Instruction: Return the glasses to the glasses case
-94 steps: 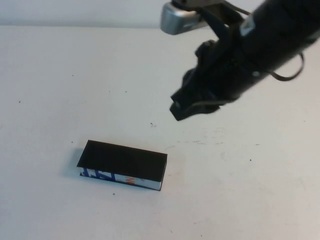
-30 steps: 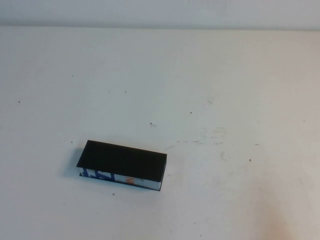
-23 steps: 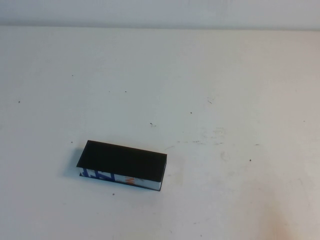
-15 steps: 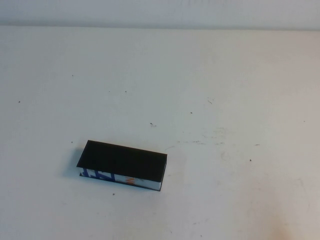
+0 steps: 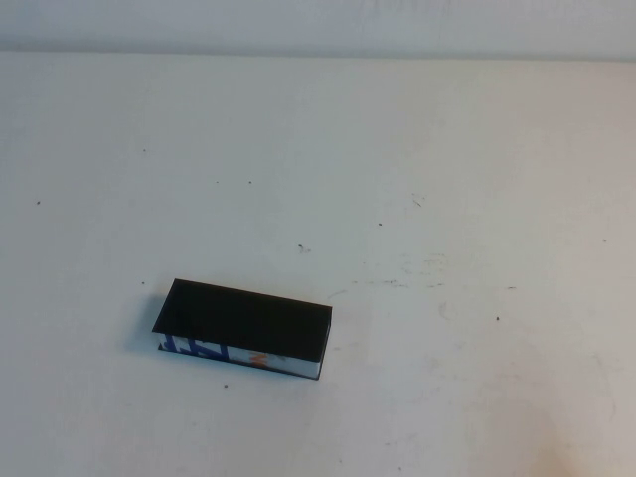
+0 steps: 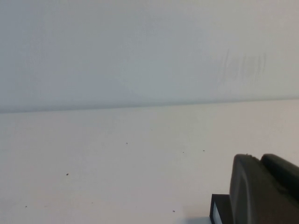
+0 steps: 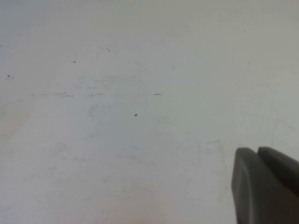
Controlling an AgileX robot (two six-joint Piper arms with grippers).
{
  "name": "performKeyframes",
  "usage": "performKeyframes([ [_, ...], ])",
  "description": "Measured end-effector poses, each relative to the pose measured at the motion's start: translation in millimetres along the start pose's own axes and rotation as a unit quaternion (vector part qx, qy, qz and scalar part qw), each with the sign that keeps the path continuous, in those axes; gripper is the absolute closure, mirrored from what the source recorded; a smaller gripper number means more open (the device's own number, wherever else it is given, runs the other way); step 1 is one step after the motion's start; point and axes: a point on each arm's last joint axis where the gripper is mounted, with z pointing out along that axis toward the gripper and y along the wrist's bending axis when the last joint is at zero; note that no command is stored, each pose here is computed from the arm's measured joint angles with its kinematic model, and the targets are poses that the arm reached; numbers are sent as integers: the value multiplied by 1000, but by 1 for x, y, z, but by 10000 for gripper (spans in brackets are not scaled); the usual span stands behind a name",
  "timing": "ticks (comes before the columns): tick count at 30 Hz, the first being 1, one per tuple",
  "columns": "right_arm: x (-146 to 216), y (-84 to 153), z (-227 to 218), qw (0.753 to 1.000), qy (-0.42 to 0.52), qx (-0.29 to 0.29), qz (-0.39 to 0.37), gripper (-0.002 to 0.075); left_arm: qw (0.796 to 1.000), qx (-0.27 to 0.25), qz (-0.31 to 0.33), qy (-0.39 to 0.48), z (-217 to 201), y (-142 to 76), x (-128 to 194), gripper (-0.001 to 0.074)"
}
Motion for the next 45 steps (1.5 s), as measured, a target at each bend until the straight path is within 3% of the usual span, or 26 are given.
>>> performKeyframes([
  [6,0,0,0,1000,0,0,0,737,1000,-4,0,-1,0,1,0,738],
  [12,0,0,0,1000,1,0,0,737,997,-67,18,-24,-1,12,-5,738],
  [16,0,0,0,1000,0,-1,1,737,995,-21,94,28,0,4,5,738],
  [23,0,0,0,1000,2,-1,2,737,984,-30,44,169,-5,7,30,738],
  [45,0,0,0,1000,2,-1,2,737,983,-38,33,178,-6,8,32,738],
])
